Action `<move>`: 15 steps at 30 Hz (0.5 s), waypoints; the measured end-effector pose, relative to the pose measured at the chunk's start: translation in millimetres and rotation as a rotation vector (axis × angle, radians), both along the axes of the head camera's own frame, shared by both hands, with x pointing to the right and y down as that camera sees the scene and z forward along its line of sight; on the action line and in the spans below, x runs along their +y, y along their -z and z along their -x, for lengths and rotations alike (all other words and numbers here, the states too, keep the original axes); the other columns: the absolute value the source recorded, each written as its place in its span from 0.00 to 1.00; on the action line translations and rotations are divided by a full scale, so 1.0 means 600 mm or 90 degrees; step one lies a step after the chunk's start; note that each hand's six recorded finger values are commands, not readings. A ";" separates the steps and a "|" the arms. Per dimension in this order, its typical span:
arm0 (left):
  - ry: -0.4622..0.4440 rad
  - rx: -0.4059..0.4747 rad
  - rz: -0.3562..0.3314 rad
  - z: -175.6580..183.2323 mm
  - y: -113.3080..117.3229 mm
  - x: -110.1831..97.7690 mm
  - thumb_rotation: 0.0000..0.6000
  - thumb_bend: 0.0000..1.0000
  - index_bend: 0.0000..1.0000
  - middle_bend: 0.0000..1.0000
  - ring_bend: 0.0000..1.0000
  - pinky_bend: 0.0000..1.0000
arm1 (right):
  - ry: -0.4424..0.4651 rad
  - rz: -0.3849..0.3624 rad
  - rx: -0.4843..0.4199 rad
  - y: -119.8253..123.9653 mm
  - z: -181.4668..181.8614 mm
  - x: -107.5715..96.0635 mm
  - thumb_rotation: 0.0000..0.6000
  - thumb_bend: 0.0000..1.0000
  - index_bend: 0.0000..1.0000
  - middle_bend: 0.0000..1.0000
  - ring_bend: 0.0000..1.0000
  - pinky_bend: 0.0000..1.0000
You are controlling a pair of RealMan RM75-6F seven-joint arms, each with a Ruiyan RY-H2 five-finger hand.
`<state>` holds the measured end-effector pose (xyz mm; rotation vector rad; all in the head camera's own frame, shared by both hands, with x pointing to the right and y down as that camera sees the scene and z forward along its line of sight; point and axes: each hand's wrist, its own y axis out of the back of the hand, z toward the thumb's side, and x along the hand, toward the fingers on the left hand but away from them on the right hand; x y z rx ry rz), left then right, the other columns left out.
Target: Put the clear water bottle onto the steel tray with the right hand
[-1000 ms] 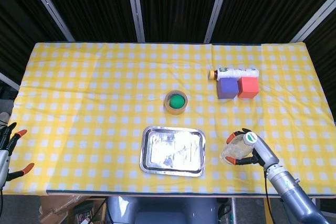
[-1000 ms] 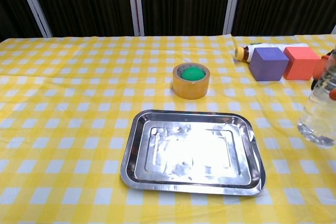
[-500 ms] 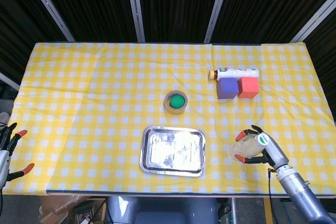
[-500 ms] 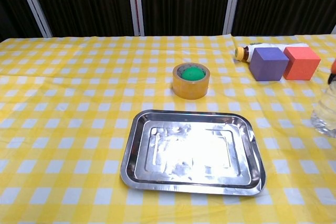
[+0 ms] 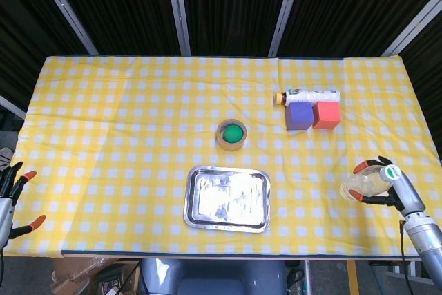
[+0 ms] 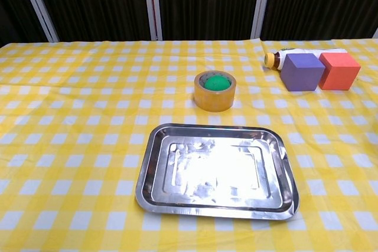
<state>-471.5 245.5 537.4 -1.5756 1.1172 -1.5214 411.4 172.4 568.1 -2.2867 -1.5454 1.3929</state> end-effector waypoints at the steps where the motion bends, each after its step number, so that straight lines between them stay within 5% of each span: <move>1: 0.002 -0.002 0.001 0.001 0.000 0.000 1.00 0.16 0.17 0.01 0.00 0.00 | 0.014 0.004 -0.010 -0.002 0.017 0.003 1.00 1.00 0.88 0.73 0.42 0.00; 15: 0.016 -0.010 0.011 0.011 -0.003 -0.002 1.00 0.16 0.17 0.01 0.00 0.00 | 0.156 0.055 -0.114 -0.046 0.268 0.025 1.00 1.00 0.88 0.73 0.42 0.00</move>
